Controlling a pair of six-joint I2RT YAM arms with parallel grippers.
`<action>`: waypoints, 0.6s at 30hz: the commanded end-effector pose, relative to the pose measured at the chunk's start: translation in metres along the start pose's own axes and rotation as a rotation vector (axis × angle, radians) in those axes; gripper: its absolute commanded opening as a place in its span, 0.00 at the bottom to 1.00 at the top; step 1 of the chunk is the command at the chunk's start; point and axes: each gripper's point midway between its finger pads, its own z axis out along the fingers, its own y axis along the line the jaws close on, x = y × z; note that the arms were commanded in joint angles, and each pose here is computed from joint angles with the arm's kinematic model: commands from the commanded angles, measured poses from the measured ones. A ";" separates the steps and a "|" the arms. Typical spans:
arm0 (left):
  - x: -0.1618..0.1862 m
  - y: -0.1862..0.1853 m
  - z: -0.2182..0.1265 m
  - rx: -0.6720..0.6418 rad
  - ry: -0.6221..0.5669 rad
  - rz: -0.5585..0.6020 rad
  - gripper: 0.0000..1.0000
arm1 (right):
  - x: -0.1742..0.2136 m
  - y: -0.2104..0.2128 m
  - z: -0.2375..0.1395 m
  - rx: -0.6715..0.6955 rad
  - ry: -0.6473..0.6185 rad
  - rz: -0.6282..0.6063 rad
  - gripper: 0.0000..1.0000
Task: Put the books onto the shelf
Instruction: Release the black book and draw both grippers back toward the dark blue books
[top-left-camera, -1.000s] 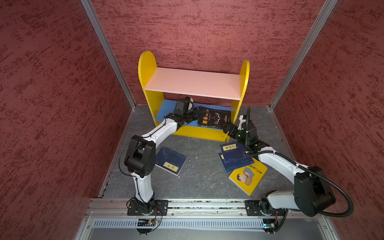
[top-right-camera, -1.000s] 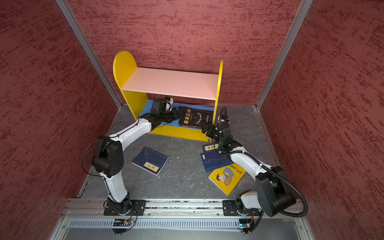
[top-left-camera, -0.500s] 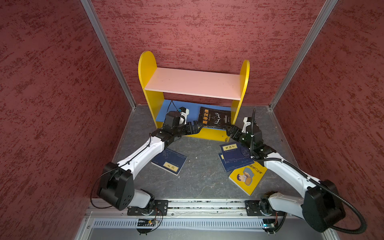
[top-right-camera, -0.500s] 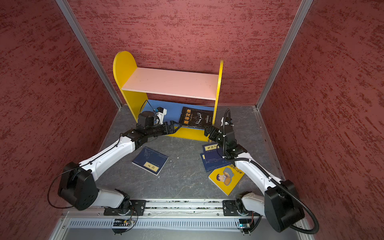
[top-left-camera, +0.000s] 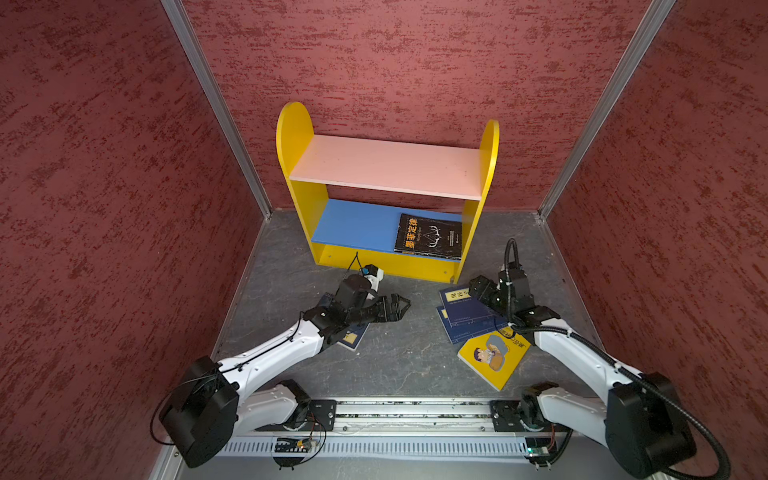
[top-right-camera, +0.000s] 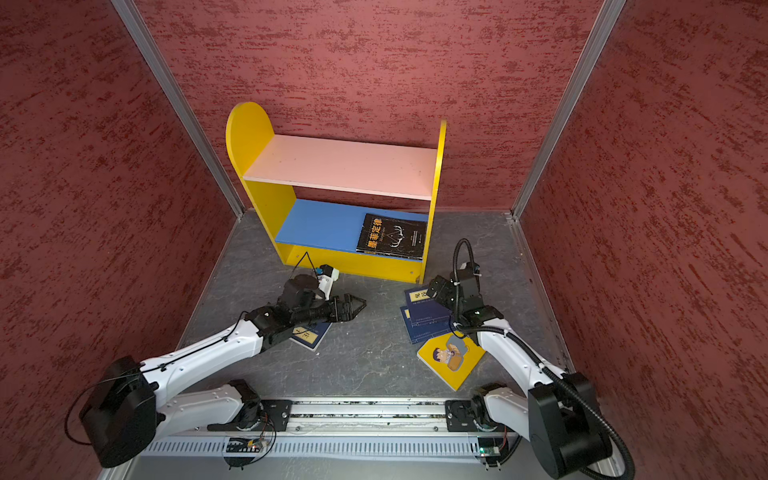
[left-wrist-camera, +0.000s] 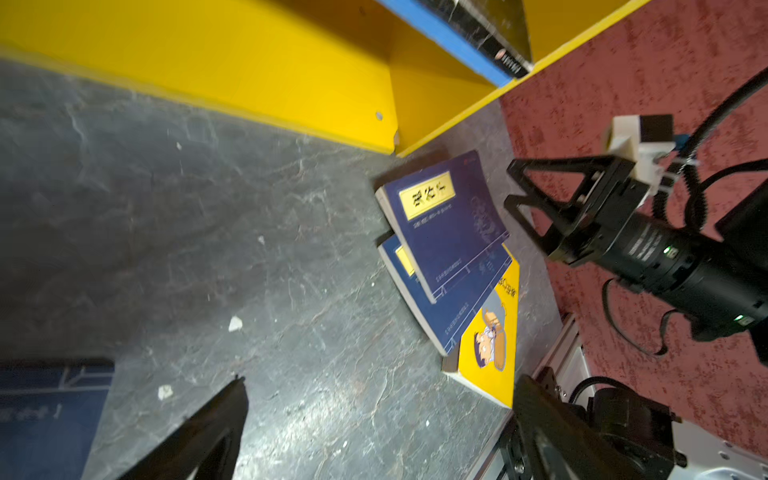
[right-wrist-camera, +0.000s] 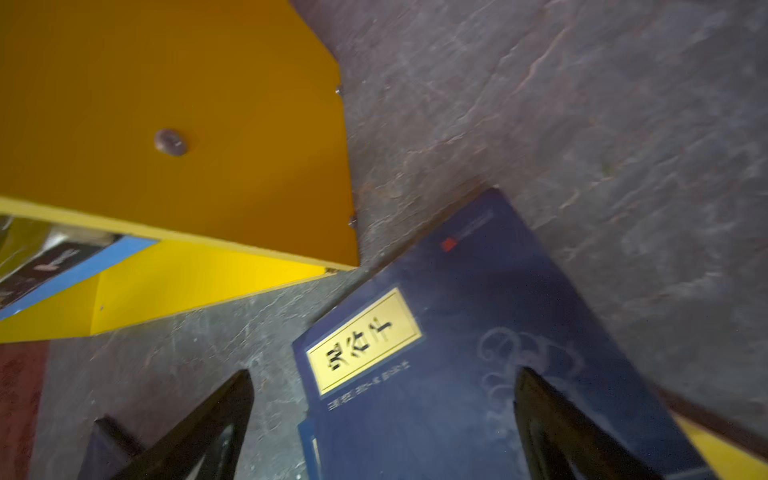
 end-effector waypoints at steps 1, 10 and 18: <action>-0.005 -0.003 0.004 -0.011 -0.064 -0.040 0.99 | -0.012 -0.027 0.001 0.084 -0.022 -0.018 0.99; 0.017 -0.001 0.019 -0.059 0.033 -0.007 0.99 | -0.017 -0.061 0.028 0.190 0.098 -0.057 0.98; 0.032 -0.004 0.047 -0.049 0.130 -0.032 0.99 | -0.004 -0.053 0.046 0.122 0.181 -0.107 0.91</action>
